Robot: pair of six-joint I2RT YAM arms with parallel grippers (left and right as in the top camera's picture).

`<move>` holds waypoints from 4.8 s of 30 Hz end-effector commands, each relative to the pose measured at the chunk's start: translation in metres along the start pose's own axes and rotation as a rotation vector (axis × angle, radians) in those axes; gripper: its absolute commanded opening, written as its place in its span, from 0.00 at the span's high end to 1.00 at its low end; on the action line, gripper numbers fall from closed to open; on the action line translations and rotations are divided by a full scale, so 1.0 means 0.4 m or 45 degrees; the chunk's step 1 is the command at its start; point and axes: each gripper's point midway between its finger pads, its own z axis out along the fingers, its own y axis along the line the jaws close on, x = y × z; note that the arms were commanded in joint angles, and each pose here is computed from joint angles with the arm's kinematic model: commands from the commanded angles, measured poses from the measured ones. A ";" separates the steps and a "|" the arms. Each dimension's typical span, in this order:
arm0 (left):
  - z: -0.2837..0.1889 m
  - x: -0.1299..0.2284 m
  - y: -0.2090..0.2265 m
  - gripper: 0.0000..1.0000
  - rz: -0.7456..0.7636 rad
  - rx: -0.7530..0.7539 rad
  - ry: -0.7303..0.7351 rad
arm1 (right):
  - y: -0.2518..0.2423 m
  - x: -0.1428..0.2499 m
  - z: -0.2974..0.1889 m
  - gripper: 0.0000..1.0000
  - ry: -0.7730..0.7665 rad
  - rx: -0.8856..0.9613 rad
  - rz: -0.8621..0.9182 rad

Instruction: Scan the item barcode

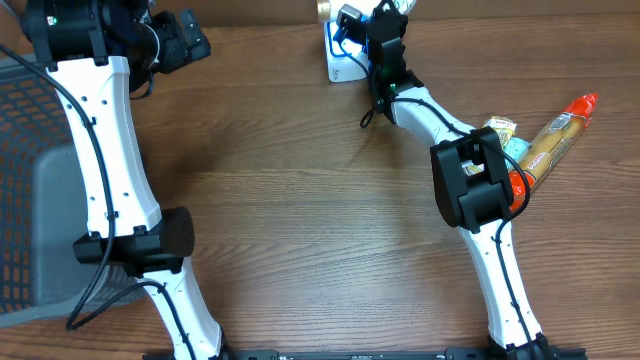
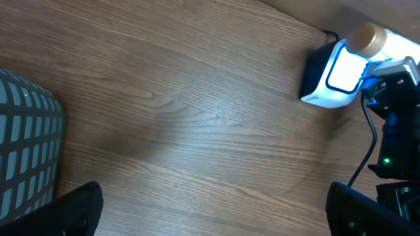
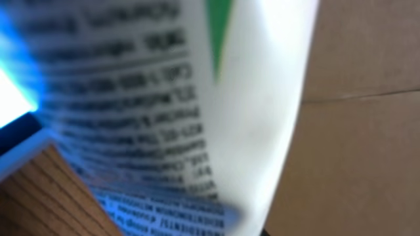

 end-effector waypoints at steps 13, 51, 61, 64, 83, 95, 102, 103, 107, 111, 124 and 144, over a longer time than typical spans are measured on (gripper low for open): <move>-0.031 0.001 -0.008 0.00 0.035 0.006 -0.033 | -0.103 -0.010 -0.009 0.96 0.014 0.087 0.057; -0.031 0.002 -0.010 0.00 0.037 0.007 -0.032 | -0.388 0.163 -0.505 0.81 0.594 -0.564 1.455; -0.031 0.002 -0.010 0.00 0.038 0.007 -0.032 | -0.227 0.442 -0.591 0.96 1.384 -0.703 2.207; -0.031 0.002 -0.010 0.01 0.037 0.007 -0.032 | -0.169 0.527 -0.610 0.96 1.583 -0.632 2.269; -0.031 0.002 -0.010 0.00 0.037 0.007 -0.032 | -0.086 0.586 -0.701 0.39 1.763 -0.856 2.154; -0.031 0.002 -0.010 0.00 0.037 0.007 -0.032 | -0.556 0.340 -0.887 0.00 1.001 -0.941 2.267; -0.031 0.002 -0.010 0.00 0.037 0.007 -0.032 | -0.663 0.232 -1.037 0.00 0.663 -1.083 2.288; -0.031 0.002 -0.010 0.01 0.037 0.007 -0.032 | -0.666 0.235 -1.048 0.00 0.659 -1.080 2.286; -0.031 0.002 -0.010 0.00 0.037 0.007 -0.032 | -0.694 0.241 -1.086 0.00 0.520 -1.059 2.144; -0.031 0.002 -0.010 0.00 0.037 0.007 -0.032 | -0.729 0.268 -1.126 0.00 0.481 -0.946 2.155; -0.031 0.002 -0.010 0.00 0.037 0.007 -0.032 | -0.839 0.340 -1.157 0.00 0.302 -0.583 2.033; -0.031 0.002 -0.010 0.01 0.037 0.007 -0.032 | -0.495 0.428 -1.039 0.00 -0.146 -0.318 1.948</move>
